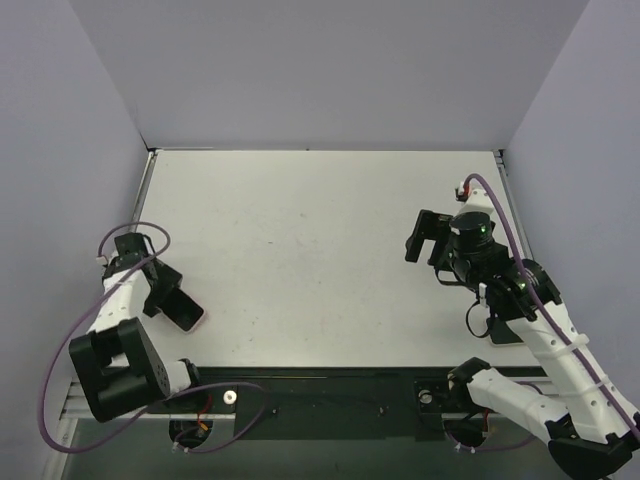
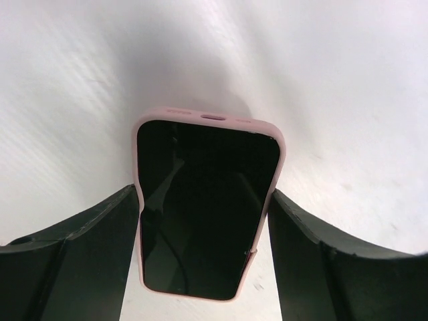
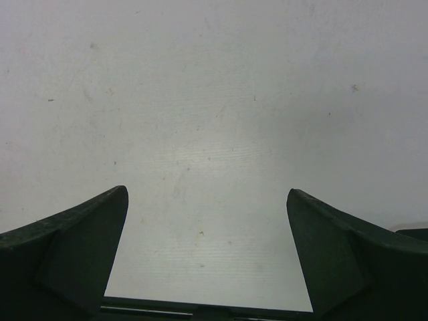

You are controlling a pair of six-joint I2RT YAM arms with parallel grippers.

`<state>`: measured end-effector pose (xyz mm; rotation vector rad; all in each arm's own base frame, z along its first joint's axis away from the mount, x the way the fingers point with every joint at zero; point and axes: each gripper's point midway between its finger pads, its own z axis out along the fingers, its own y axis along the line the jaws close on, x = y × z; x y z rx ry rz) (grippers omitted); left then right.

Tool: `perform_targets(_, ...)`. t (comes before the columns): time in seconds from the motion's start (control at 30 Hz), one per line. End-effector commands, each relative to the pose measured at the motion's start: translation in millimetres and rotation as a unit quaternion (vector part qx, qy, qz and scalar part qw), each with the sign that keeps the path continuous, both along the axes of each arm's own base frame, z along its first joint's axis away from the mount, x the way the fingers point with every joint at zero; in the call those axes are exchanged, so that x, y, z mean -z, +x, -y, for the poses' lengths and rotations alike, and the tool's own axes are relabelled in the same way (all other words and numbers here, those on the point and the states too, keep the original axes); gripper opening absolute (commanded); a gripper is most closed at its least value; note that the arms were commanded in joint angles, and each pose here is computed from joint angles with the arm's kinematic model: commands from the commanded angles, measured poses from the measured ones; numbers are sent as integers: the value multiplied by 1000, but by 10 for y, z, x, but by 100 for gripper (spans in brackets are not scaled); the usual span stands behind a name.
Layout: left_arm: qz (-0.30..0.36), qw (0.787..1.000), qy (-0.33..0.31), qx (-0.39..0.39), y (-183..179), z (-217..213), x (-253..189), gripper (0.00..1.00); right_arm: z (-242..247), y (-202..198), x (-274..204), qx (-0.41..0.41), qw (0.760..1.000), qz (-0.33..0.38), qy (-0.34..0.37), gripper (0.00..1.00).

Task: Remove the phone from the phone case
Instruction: Pick up the phone at the corner of the board, then adjust the phone.

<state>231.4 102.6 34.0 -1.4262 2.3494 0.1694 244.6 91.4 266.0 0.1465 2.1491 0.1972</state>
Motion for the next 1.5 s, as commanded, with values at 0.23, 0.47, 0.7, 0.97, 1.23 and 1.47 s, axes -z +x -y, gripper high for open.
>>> perform_targets(0.23, 324, 916, -59, 230, 559, 1514, -1227, 0, -505, 110, 587, -65, 996, -46, 49, 100)
perform_targets(0.47, 393, 841, -169, 332, 496, 2446, -1569, 0, -1588, -257, 762, -277, 952, -7, 132, 99)
perform_targets(0.7, 401, 829, -215, 326, 361, 3036, -1739, 0, -2157, -522, 690, -360, 922, 25, 141, 91)
perform_targets(0.97, 383, 847, -233, 286, 288, 3420, -1756, 0, -2185, -516, 830, -334, 938, 37, 84, 81)
perform_targets(1.23, 369, 847, -236, 300, 216, 3713, -1800, 0, -2100, -487, 1159, -307, 951, 14, 36, 58)
perform_targets(1.47, 371, 841, -254, 301, 202, 3775, -1856, 0, -2107, -511, 1274, -314, 949, 6, 32, 48)
